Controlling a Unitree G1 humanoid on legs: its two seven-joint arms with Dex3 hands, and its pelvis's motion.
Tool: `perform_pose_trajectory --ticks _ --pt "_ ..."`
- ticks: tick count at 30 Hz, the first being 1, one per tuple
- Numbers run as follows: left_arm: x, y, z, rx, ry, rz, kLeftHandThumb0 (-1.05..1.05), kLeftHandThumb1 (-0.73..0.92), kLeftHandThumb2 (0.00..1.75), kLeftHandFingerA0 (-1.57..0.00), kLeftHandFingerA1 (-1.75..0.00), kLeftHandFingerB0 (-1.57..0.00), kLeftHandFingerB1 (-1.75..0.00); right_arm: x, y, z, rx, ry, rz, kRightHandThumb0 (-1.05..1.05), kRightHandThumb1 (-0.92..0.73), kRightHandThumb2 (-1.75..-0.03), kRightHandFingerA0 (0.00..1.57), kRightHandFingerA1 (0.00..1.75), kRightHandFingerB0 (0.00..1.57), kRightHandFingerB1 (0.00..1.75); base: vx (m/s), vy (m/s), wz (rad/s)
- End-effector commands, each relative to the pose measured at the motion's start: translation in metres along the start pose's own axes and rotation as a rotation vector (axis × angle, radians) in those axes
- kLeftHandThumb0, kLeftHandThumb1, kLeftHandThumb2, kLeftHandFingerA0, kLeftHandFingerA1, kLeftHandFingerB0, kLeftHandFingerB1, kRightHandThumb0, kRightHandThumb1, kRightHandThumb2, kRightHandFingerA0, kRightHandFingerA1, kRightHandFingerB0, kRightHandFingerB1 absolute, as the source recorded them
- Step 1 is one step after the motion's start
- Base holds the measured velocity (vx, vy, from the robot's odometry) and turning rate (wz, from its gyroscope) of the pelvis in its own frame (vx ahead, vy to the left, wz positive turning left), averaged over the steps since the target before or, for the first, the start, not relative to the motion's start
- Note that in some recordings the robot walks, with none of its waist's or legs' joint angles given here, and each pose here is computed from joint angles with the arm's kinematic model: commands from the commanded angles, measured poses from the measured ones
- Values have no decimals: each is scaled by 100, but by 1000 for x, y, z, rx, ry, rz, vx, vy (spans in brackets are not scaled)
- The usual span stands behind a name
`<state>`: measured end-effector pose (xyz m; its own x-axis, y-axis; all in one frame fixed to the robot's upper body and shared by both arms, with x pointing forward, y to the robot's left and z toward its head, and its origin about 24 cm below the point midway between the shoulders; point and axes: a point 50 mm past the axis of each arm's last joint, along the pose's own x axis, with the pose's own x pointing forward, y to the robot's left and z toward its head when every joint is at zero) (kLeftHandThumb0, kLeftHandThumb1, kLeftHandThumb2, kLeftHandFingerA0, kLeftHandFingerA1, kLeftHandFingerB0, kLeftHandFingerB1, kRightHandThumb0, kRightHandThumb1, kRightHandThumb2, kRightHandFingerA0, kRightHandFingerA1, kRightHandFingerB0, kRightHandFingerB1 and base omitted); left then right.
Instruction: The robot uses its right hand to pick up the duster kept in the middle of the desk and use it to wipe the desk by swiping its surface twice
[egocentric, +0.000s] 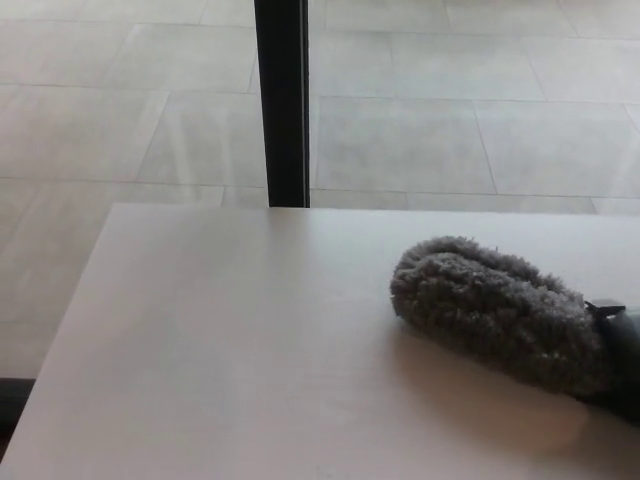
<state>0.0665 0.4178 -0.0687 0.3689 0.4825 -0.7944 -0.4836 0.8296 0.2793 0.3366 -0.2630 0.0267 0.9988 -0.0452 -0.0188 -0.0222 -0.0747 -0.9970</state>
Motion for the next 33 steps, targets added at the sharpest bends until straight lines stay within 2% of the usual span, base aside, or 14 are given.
perform_pose_trajectory --ticks 1,6,8,13,14,15,17,24,25,26,27,28,29,33 --pt "-4 10 8 -24 -63 8 -51 92 68 -51 -60 -51 -48 -46 17 -102 256 772 304 -39 -70 -63 77 141 64 53 0 0 0" --pt "-4 12 8 -28 -66 5 -51 92 68 -49 -59 -49 -48 -57 22 -111 335 847 266 -38 -68 -64 74 159 66 84 0 0 0" --pt "-5 12 8 -38 -68 -15 -53 92 69 -46 -59 -45 -48 -64 23 -119 376 903 260 -37 -67 -61 73 163 53 57 0 0 0" --pt "-4 11 8 -23 -70 -13 -52 92 71 -48 -61 -50 -47 -75 21 -135 455 1015 247 -37 -65 -61 59 149 47 56 0 0 0" --pt "-5 12 8 -34 -69 -15 -51 92 70 -47 -61 -50 -46 -77 20 -137 345 989 320 -57 -63 -90 53 111 2 38 0 0 0" --pt "-5 12 9 -57 -67 -19 -51 92 69 -47 -61 -50 -46 -79 17 -143 216 968 404 -45 -73 -61 43 142 9 34 0 0 0" --pt "-5 12 9 -52 -77 -22 -52 92 69 -46 -62 -50 -47 -81 16 -147 483 1038 257 -36 -70 -59 48 139 18 43 0 0 0" --pt "-5 13 13 -63 -80 -15 -51 92 68 -47 -63 -52 -49 -87 15 -153 435 1033 270 -38 -70 -61 50 122 19 43 0 0 0" --pt "-5 13 13 -50 -82 -18 -51 92 70 -47 -64 -51 -49 -86 16 -153 439 1036 275 -33 -53 -97 61 93 5 49 0 0 0" --pt "-4 12 13 -41 -81 -17 -52 92 68 -50 -63 -54 -48 -85 15 -151 460 1026 285 -47 -60 -85 44 87 19 49 0 0 0" --pt "-4 12 13 -51 -75 -11 -51 92 69 -51 -62 -52 -47 -82 15 -149 429 998 320 -47 -77 -62 41 108 29 42 0 0 0" --pt "-4 12 12 -56 -76 -15 -50 92 69 -48 -62 -49 -48 -77 15 -144 383 971 315 -42 -58 -98 69 99 47 66 0 0 0" --pt "-4 11 13 -60 -78 -22 -50 92 69 -49 -62 -48 -48 -72 15 -137 403 962 235 -40 -69 -61 66 121 62 52 0 0 0" --pt "-3 9 14 -63 -77 -23 -51 92 69 -49 -64 -49 -49 -58 13 -122 319 861 242 -38 -68 -65 77 152 72 60 0 0 0"
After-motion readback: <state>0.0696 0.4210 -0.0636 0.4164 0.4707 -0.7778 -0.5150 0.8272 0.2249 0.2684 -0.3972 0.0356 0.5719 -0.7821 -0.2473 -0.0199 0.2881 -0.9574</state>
